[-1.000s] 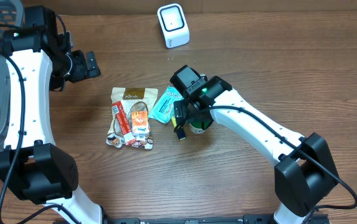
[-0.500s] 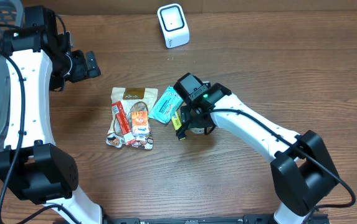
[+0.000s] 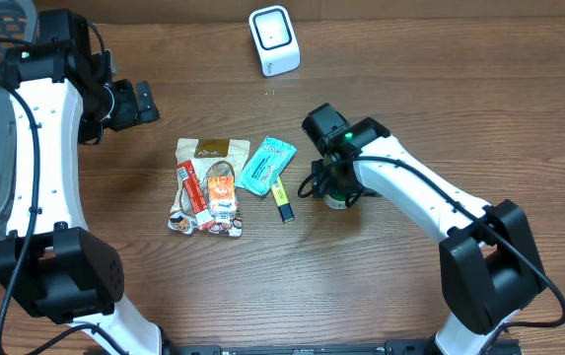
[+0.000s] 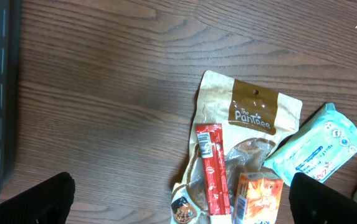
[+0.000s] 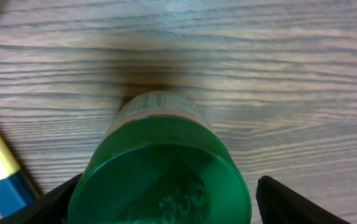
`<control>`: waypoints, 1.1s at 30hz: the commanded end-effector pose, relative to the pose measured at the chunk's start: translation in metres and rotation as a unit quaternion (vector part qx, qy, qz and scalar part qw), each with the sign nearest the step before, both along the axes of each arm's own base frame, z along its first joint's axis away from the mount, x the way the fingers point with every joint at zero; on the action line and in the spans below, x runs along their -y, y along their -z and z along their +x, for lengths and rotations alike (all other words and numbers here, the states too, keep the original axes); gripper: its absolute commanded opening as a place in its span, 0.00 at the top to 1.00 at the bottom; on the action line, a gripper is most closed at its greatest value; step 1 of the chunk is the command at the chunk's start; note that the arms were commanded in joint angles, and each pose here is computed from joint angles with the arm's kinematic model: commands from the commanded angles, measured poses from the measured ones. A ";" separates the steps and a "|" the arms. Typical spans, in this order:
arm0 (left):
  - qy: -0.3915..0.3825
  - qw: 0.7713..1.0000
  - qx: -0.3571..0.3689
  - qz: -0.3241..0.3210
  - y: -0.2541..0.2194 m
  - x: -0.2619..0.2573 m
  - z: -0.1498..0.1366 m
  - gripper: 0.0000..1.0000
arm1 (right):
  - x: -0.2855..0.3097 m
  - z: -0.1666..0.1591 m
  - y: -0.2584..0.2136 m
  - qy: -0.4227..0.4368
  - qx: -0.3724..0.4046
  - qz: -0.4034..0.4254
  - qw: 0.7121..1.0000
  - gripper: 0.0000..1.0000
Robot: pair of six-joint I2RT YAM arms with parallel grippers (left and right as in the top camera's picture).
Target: Scan the item barcode
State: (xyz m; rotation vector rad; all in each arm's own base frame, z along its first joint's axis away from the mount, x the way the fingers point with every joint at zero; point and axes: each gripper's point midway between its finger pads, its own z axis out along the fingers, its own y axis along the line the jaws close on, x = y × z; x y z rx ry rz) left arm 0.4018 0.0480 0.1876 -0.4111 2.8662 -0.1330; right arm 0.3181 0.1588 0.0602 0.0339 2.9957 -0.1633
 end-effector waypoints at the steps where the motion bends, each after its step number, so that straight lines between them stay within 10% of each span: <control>1: 0.011 1.000 0.003 -0.001 -0.001 0.002 0.000 0.00 | 0.004 0.017 -0.022 0.016 0.027 0.008 0.999 0.14; 13: 0.011 1.000 0.003 -0.001 -0.001 0.002 0.000 0.00 | -0.058 0.051 -0.118 -0.033 0.082 0.153 0.984 0.00; 21: 0.011 1.000 0.002 -0.001 -0.001 0.002 0.000 0.00 | -0.079 0.045 -0.113 -0.053 0.071 0.188 0.978 0.56; 33: 0.011 1.000 0.002 -0.001 -0.001 0.002 0.000 0.00 | -0.097 0.015 -0.061 -0.085 0.033 0.172 0.981 0.55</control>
